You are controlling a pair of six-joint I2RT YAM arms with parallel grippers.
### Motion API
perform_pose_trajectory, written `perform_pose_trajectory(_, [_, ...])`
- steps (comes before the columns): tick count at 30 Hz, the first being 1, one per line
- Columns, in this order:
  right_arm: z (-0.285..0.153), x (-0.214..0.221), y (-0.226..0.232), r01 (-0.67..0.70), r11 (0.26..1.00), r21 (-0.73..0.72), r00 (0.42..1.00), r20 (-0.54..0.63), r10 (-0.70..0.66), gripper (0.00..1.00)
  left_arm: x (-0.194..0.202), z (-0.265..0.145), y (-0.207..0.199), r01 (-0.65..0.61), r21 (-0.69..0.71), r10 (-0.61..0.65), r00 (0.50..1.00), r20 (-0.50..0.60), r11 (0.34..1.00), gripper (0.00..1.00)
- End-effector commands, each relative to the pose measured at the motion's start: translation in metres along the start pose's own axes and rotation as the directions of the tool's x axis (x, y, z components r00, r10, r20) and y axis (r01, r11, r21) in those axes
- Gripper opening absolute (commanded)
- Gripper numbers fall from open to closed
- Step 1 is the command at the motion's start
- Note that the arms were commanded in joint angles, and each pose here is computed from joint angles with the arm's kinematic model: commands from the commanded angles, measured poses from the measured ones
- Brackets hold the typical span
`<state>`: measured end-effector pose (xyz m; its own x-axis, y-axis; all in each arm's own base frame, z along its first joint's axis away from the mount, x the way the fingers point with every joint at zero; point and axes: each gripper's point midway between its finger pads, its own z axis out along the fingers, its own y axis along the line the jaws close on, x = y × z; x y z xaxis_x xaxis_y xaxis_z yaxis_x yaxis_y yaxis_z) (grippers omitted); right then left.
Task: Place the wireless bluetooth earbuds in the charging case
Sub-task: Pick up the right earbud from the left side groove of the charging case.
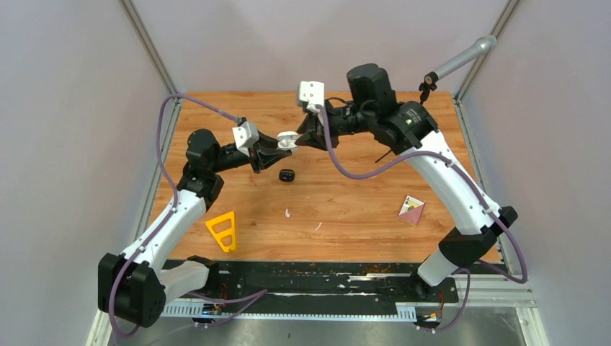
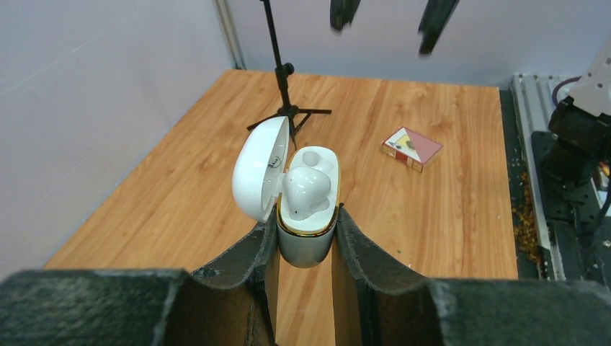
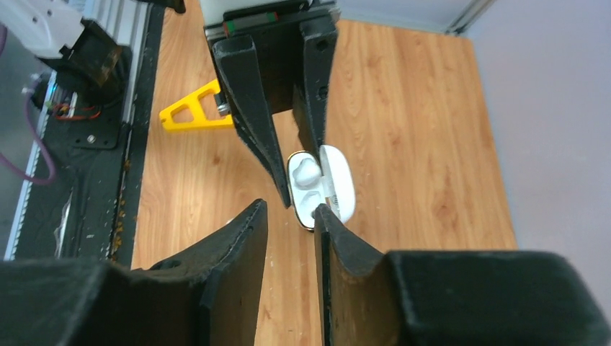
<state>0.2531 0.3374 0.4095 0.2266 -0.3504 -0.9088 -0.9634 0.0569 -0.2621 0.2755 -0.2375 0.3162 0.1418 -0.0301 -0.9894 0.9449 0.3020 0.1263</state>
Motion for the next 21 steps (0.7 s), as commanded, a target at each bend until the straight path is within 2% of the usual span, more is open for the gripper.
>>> perform_pose_trajectory(1, [0.011,-0.002,0.017,0.061,0.996,-0.068,0.998,-0.015,-0.063,0.30,-0.004,-0.007,-0.006,-0.108,0.003,0.108,0.994,-0.015,0.994,0.00])
perform_pose_trajectory(7, [0.023,0.006,0.022,0.185,0.978,-0.098,0.981,-0.044,-0.190,0.32,0.000,-0.007,-0.011,-0.097,0.013,0.097,0.995,-0.021,0.995,0.00])
perform_pose_trajectory(10, [0.031,0.008,0.024,0.229,0.968,-0.106,0.970,-0.056,-0.236,0.37,0.001,-0.007,-0.012,-0.104,0.020,0.104,0.994,-0.027,0.994,0.00])
perform_pose_trajectory(21, [0.041,0.014,0.022,0.269,0.960,-0.072,0.958,-0.087,-0.275,0.39,0.001,-0.009,-0.018,-0.115,0.049,0.118,0.992,-0.045,0.992,0.00])
